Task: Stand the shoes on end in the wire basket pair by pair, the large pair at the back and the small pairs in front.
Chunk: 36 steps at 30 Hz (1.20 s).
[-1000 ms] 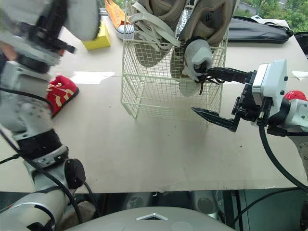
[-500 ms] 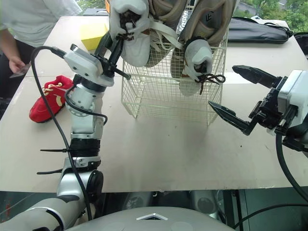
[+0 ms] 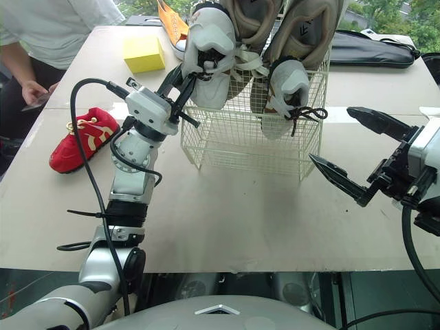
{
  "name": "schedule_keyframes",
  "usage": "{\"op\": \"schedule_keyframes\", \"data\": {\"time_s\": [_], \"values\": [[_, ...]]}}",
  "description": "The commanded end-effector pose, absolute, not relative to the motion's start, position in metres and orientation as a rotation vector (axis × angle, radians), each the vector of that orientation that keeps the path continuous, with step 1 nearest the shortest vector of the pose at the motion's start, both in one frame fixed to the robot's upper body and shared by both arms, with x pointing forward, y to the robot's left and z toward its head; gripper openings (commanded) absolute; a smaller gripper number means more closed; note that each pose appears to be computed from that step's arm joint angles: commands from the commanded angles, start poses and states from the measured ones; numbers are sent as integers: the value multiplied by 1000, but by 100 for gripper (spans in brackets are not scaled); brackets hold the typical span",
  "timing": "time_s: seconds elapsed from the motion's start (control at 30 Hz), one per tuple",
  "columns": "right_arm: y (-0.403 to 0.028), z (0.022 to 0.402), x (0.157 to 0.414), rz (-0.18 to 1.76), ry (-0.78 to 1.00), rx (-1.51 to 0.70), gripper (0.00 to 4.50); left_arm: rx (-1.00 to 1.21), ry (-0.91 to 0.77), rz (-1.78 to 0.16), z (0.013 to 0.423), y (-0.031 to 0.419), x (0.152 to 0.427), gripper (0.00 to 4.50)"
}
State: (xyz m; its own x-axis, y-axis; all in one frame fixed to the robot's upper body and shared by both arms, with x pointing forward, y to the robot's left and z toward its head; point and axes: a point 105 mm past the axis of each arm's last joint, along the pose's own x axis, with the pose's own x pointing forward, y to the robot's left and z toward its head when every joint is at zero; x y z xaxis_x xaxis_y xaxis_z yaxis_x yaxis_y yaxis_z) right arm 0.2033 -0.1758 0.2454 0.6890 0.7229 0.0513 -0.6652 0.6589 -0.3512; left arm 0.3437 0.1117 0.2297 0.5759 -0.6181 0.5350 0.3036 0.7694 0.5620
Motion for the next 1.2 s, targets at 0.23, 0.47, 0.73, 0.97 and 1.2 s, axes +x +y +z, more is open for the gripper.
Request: {"op": "schedule_keyframes", "data": {"time_s": [0.23,0.47,0.73,0.97,1.2], "values": [[-172,255,201,846,-228,-307,450,271,-719,-655,234,121,319,360],[-158,260,213,959,-219,-290,450,220,-678,-646,244,153,301,390],[-137,273,213,1104,-300,-315,450,156,-412,-528,237,247,297,390],[-123,280,214,1192,-348,-291,450,144,-18,-334,225,361,300,390],[-114,276,210,1230,-351,-283,450,219,306,-197,213,423,306,390]]}}
